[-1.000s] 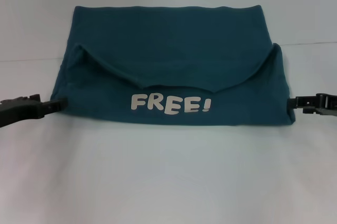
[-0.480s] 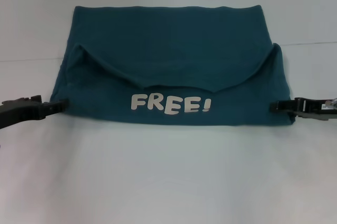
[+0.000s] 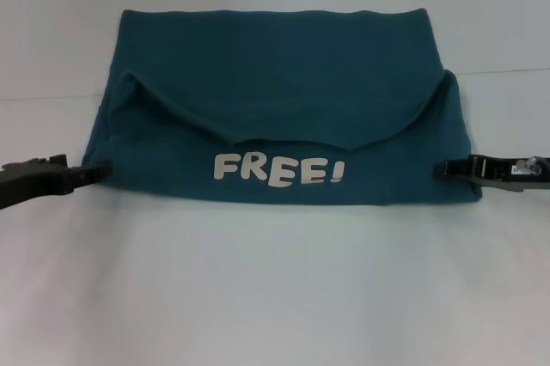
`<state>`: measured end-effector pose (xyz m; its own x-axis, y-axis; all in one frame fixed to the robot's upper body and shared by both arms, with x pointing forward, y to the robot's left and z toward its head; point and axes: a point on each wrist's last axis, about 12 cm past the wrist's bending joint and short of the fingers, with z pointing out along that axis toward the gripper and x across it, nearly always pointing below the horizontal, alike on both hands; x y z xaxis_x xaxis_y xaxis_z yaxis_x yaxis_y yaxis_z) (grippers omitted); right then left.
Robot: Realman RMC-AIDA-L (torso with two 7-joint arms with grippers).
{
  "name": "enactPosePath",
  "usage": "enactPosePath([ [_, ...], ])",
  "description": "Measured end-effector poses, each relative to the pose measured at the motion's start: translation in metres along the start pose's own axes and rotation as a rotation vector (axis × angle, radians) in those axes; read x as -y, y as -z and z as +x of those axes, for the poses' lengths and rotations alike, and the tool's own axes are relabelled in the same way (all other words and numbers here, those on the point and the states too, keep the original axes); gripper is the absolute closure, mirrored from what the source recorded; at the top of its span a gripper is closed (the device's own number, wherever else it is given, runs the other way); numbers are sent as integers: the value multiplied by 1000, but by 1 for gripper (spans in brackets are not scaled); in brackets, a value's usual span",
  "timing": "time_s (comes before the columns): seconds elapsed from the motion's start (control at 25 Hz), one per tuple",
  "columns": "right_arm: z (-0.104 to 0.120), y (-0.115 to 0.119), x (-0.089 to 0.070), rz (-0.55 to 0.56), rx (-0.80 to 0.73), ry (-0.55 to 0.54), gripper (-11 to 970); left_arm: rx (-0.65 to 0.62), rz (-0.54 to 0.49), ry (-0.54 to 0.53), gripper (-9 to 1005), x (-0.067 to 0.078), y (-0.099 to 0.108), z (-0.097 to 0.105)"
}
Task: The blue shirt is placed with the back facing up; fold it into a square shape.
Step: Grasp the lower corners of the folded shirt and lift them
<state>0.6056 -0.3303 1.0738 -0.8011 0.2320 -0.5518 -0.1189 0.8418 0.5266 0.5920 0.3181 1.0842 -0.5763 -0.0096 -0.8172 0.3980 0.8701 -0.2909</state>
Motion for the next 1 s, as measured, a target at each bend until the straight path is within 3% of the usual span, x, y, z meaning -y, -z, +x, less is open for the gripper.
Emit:
enactPosePath([
  [0.4, 0, 0, 2, 13, 11, -1, 634, 1, 1, -1, 104, 0, 0, 0],
  [0.64, 2, 1, 4, 17, 11, -7, 876, 3, -3, 3, 103, -1, 1, 0],
  [1.0, 3, 3, 4, -1, 18, 4, 922, 20, -83, -9, 104, -7, -5, -3],
])
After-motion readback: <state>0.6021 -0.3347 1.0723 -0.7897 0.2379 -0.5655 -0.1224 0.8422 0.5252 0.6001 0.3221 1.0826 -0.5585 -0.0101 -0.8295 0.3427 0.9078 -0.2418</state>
